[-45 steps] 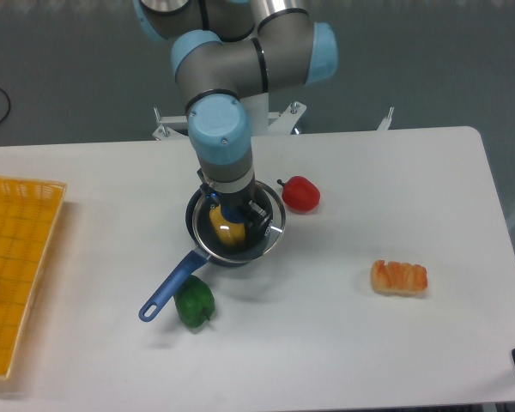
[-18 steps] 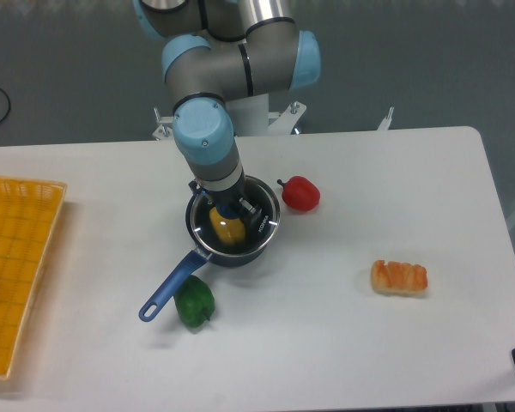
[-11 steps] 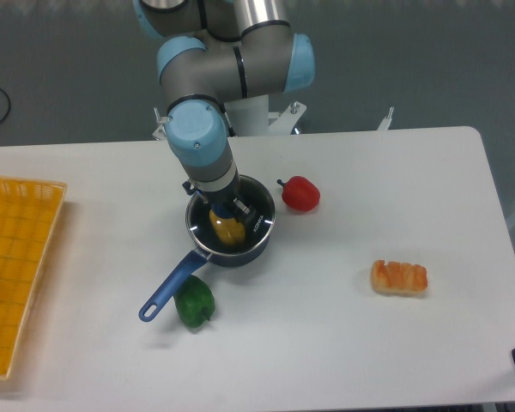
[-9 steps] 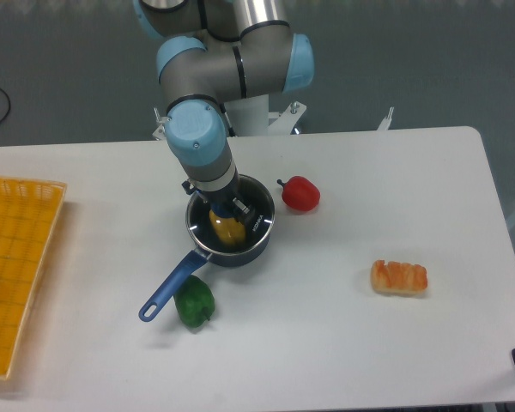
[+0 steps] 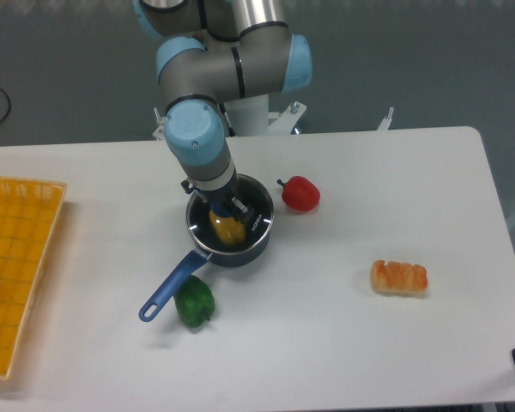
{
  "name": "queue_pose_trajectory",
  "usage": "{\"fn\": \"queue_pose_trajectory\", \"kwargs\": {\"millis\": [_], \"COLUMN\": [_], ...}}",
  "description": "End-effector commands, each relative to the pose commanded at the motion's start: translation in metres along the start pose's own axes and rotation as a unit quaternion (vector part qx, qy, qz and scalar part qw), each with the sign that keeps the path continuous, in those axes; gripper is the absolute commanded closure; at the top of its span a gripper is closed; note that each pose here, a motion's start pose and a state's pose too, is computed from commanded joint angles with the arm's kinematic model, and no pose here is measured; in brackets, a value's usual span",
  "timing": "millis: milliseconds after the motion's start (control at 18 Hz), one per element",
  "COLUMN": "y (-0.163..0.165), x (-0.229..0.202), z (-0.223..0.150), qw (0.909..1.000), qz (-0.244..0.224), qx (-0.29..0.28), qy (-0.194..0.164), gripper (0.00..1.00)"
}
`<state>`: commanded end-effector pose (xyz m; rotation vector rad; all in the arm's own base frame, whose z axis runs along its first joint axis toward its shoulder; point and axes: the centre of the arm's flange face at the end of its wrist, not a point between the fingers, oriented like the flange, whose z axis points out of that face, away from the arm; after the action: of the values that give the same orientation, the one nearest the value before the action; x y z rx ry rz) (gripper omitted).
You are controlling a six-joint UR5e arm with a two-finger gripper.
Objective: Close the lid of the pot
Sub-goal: 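Lower the lid onto the saucepan rim and settle it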
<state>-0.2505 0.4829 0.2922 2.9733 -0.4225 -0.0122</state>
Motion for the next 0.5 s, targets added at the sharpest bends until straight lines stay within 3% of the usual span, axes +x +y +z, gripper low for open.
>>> {"fn": "queue_pose_trajectory", "kwargs": {"millis": [500], "y": [0.0010], "x": [-0.0007], "z": [-0.0022], "qw": [0.9999], "qz": [0.014], "qx": [0.001], "qy": [-0.002], "gripper": [0.43]}}
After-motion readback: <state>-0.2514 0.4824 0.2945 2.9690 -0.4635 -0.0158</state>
